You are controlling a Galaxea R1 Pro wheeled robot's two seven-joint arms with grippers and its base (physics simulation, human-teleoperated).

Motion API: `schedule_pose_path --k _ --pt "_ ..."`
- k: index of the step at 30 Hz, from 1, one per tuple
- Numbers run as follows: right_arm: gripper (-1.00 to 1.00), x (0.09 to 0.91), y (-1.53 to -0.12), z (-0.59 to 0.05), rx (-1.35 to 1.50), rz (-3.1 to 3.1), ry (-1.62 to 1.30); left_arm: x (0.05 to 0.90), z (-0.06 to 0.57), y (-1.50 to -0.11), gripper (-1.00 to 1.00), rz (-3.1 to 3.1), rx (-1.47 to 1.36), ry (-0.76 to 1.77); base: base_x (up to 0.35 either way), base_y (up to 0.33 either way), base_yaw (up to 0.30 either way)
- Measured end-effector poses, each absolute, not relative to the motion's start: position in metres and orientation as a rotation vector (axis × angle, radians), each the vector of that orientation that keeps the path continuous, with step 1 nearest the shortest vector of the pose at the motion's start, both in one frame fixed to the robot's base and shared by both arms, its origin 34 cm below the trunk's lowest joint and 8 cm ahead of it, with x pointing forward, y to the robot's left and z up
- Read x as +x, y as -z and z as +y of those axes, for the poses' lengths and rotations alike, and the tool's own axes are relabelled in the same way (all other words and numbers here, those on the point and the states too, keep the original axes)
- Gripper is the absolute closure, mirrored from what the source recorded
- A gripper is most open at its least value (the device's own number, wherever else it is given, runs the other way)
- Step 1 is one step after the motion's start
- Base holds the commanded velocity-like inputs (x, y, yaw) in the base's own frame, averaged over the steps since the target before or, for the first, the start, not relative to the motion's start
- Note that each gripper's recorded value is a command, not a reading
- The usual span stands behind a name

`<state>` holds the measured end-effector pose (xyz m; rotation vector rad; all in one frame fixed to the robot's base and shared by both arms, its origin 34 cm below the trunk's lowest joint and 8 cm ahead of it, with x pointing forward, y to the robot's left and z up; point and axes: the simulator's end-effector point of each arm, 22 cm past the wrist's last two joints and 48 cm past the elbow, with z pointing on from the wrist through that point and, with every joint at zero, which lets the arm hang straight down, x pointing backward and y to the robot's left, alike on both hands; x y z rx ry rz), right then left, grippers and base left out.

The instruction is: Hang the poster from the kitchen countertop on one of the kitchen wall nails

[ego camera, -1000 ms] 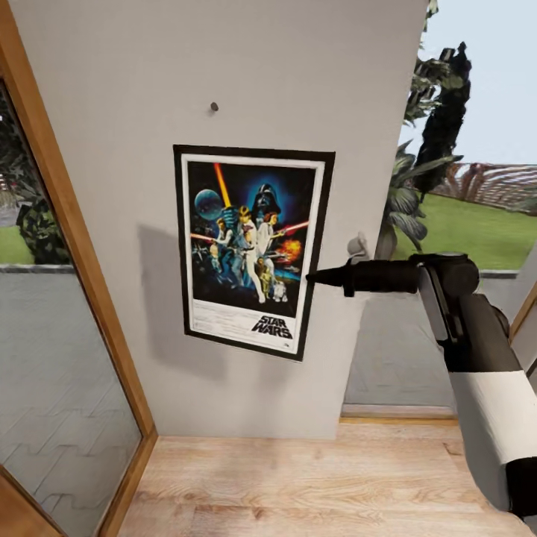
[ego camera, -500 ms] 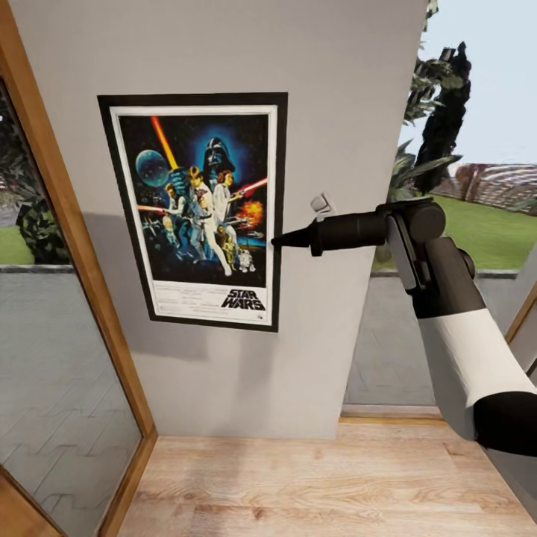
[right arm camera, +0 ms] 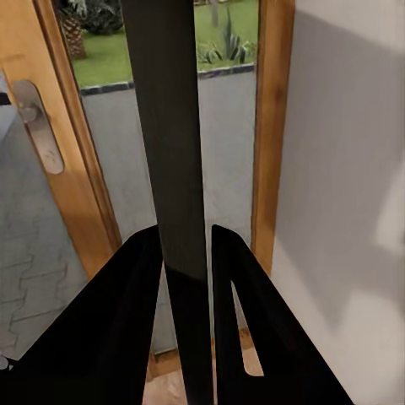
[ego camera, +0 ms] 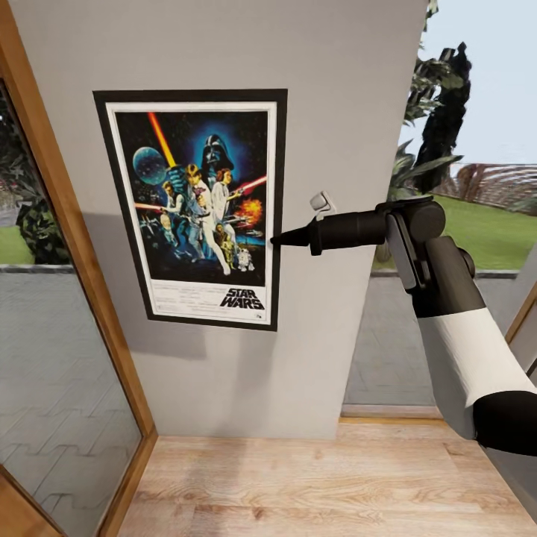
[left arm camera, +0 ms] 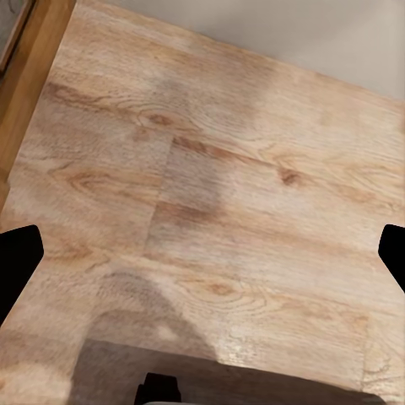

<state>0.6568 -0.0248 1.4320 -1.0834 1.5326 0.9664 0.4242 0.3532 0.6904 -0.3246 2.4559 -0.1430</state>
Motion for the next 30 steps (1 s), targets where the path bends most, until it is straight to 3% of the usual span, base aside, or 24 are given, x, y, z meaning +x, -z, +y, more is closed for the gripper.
schedule_pose_path --k 30 --pt "1.0 0.675 -1.506 -0.042 -1.062 1.496 -0.889 0.424 0.354 -0.691 -1.0 2.456 -0.325 0.141 0.0 0.0 0.0"
